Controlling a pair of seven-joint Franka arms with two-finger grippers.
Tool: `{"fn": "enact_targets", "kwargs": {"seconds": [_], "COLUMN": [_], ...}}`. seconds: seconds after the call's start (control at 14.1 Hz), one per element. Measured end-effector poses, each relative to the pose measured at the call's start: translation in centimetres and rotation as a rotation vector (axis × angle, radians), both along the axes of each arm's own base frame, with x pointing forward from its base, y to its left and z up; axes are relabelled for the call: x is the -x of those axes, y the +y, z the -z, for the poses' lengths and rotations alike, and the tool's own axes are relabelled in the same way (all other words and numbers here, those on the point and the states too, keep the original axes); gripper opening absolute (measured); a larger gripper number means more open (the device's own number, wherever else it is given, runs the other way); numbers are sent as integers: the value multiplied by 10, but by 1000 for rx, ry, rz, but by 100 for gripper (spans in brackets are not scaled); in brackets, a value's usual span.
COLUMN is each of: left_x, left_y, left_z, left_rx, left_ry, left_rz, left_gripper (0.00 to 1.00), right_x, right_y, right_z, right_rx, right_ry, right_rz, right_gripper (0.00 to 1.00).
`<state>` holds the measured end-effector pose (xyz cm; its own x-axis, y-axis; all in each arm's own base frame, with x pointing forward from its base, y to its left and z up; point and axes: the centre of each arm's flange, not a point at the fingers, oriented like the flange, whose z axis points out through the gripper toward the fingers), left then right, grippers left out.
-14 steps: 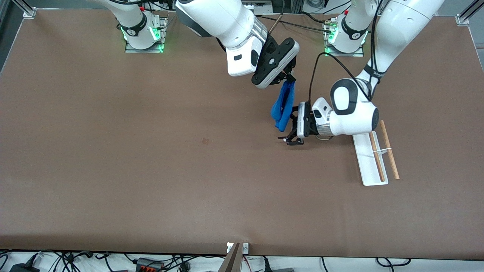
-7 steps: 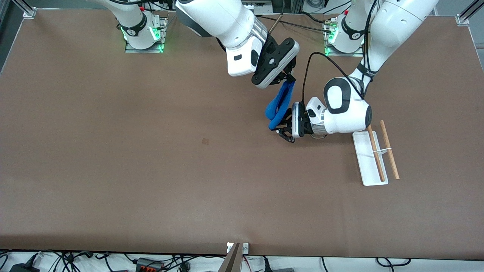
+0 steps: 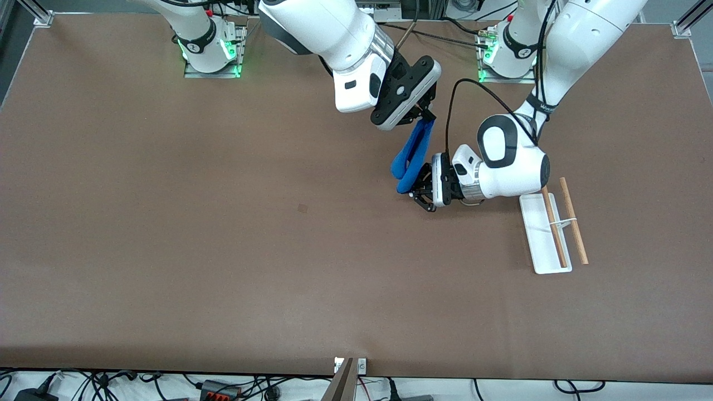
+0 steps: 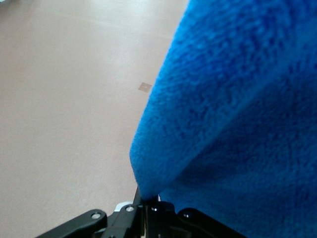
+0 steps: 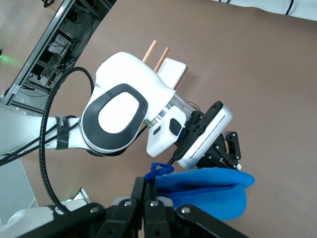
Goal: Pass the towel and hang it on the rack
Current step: 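Grasp the hanging towel with the left gripper, then drape the towel over the dowels with the left gripper while the right gripper withdraws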
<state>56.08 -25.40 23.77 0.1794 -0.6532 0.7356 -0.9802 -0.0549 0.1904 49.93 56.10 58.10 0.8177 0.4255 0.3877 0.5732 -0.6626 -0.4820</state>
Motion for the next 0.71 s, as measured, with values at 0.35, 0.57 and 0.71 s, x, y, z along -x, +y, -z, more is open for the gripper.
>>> {"fn": "enact_targets", "kwargs": {"seconds": [0.35, 0.57, 0.71], "left_x": [-20, -29, -31], "left_y": [45, 78, 95], "left_z": [-4, -14, -35], "left_rx": [-43, -87, -138], "left_ry": [-31, 7, 48], "left_rz": [-37, -46, -50], "left_gripper": [2, 2, 2], "right_x": [0, 0, -1], "right_y": [0, 0, -1], "right_z": [0, 0, 1], "right_rx": [0, 1, 12], "right_ry": [0, 0, -15], "right_rz": [0, 0, 0], "right_gripper": [3, 3, 18]}}
